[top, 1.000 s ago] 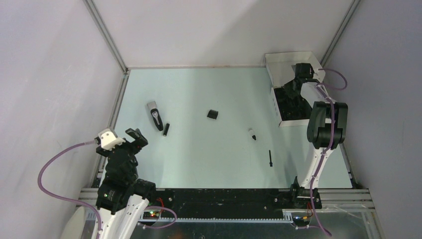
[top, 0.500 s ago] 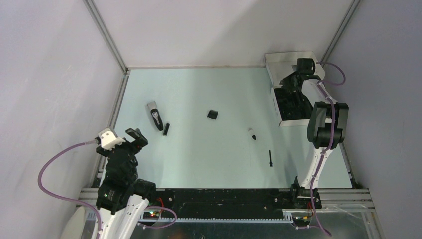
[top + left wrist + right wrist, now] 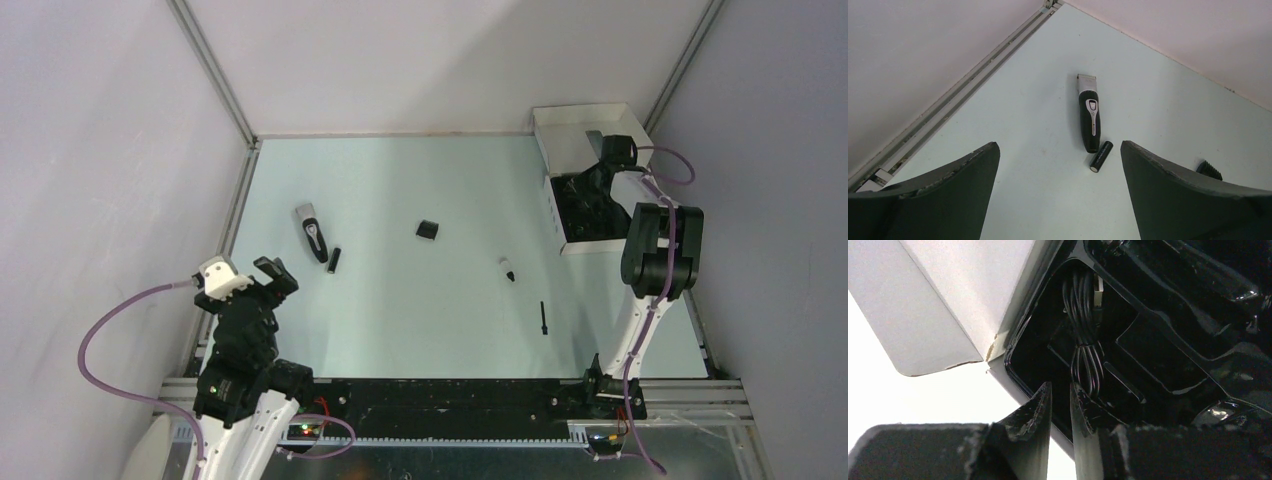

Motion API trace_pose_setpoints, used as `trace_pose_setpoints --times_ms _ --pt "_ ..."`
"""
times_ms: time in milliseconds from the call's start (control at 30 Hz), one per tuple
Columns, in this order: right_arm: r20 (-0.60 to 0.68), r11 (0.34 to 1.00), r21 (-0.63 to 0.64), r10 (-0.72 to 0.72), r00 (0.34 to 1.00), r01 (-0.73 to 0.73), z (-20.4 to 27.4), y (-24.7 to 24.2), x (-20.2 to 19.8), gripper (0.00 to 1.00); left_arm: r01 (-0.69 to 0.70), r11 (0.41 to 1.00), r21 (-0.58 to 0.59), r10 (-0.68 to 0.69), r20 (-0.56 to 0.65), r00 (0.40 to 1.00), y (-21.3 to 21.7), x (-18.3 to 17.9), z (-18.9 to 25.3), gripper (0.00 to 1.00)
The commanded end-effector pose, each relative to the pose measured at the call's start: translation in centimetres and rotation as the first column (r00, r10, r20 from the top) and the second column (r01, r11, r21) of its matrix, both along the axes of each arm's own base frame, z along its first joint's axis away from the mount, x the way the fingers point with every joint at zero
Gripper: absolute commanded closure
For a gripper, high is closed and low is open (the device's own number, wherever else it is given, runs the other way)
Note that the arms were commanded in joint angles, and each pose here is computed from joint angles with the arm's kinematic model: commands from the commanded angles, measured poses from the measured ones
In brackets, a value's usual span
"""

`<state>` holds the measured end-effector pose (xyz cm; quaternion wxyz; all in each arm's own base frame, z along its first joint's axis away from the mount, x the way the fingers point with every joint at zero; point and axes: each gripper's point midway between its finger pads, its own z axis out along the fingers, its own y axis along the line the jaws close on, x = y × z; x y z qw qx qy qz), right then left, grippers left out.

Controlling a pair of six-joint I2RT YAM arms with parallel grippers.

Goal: Sort the hair-cutting tools

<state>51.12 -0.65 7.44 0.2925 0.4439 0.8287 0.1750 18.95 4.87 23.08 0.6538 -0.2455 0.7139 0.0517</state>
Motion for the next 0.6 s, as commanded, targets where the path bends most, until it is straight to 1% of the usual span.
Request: trace_pose_setpoints --times_ms 0,133,333,433,567 --pt "0.079 0.998 -0.030 0.061 0.995 -0.059 3.5 0.4 0.4 0.75 0.010 1.000 0.002 -0.010 0.009 1.000 -0.2 0.3 0.6 0.02" --pt "0.095 0.994 -0.090 0.077 0.992 -0.069 5.3 -0.4 0.7 0.74 0.010 1.000 0.003 -0.010 0.006 1.000 -0.2 0.3 0.5 0.02" --pt "0.103 0.988 -0.142 0.068 0.992 -0.053 6.1 -1.6 1.0 0.72 0.008 1.000 0.004 -0.008 0.003 1.000 -0.2 0.3 0.5 0.02" --pt "0.125 0.985 -0.170 0.052 0.991 -0.030 6.7 -2.6 1.9 0.72 0.007 1.000 0.004 -0.007 0.004 1.000 -0.1 0.3 0.5 0.02" --pt "0.142 0.984 -0.177 0.039 0.989 -0.013 6.7 -3.5 3.4 0.73 0.004 1.000 0.004 -0.004 0.004 1.000 -0.1 0.2 0.5 0.02"
